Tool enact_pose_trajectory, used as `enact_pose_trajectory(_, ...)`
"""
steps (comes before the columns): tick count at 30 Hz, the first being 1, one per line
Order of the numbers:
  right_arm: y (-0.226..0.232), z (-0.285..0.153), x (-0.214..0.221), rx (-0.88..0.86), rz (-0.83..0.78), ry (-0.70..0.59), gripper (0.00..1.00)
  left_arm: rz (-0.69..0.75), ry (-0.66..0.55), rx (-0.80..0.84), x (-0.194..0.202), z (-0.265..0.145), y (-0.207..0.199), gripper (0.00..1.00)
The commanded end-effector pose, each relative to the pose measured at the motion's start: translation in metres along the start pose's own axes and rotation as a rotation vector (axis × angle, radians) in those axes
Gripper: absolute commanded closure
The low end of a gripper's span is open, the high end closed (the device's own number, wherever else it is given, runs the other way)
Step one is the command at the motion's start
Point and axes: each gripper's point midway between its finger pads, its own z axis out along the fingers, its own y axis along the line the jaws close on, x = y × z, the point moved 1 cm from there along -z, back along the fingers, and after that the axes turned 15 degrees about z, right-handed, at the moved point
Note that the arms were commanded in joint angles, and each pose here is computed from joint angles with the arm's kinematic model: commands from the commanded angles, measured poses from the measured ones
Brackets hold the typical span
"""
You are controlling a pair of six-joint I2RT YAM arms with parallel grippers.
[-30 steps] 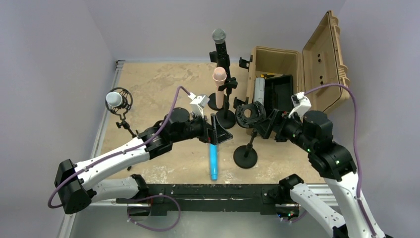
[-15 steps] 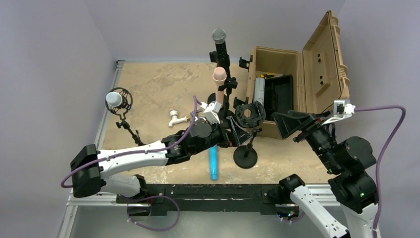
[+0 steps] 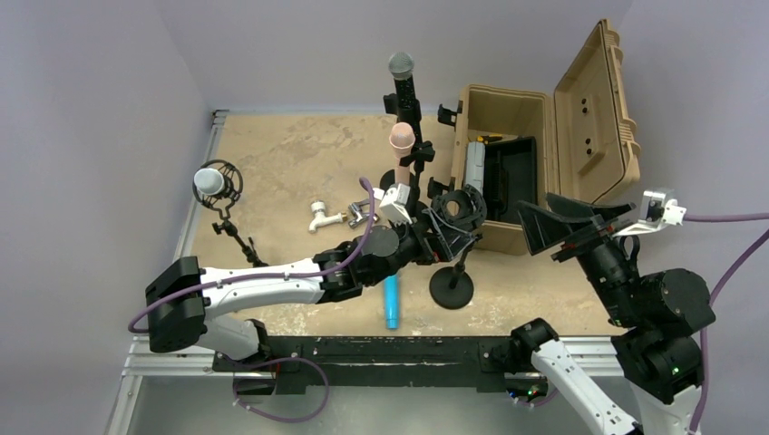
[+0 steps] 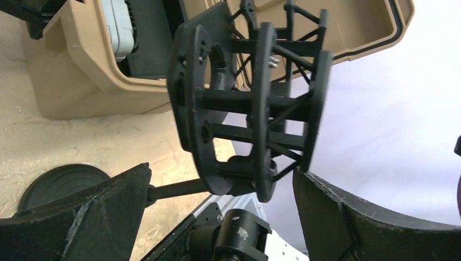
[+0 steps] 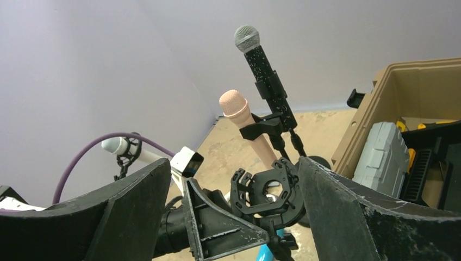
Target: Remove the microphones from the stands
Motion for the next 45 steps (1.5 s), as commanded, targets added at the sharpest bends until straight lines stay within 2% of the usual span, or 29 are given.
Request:
enact_pose_trajectory(1,0.008,-0.001,-0.011,-0.039,-0.023,-0.049,0.14,-0.020,-0.107,0.082,-0.034,-0.001,-0.032,0.00)
enact_pose_trajectory(7,0.009,0.002,-0.010,-0.045,-0.022,-0.046,0.14,-0.026,-0.089,0.028,-0.029,0.005,-0.023,0.00)
enact_pose_trajectory(19,0.006,0.006,-0.006,-0.043,-0.013,-0.038,0.14,-0.008,-0.034,0.001,0.003,0.016,-0.006,0.09)
enact_pose_trajectory(33,0.005,0.009,-0.003,-0.051,-0.004,-0.040,0.14,0.050,0.105,-0.170,0.075,0.005,0.061,0.16)
enact_pose_trajectory(45,0.007,0.009,-0.005,-0.056,-0.003,-0.046,0.14,-0.018,0.213,-0.216,0.116,0.011,0.078,0.16)
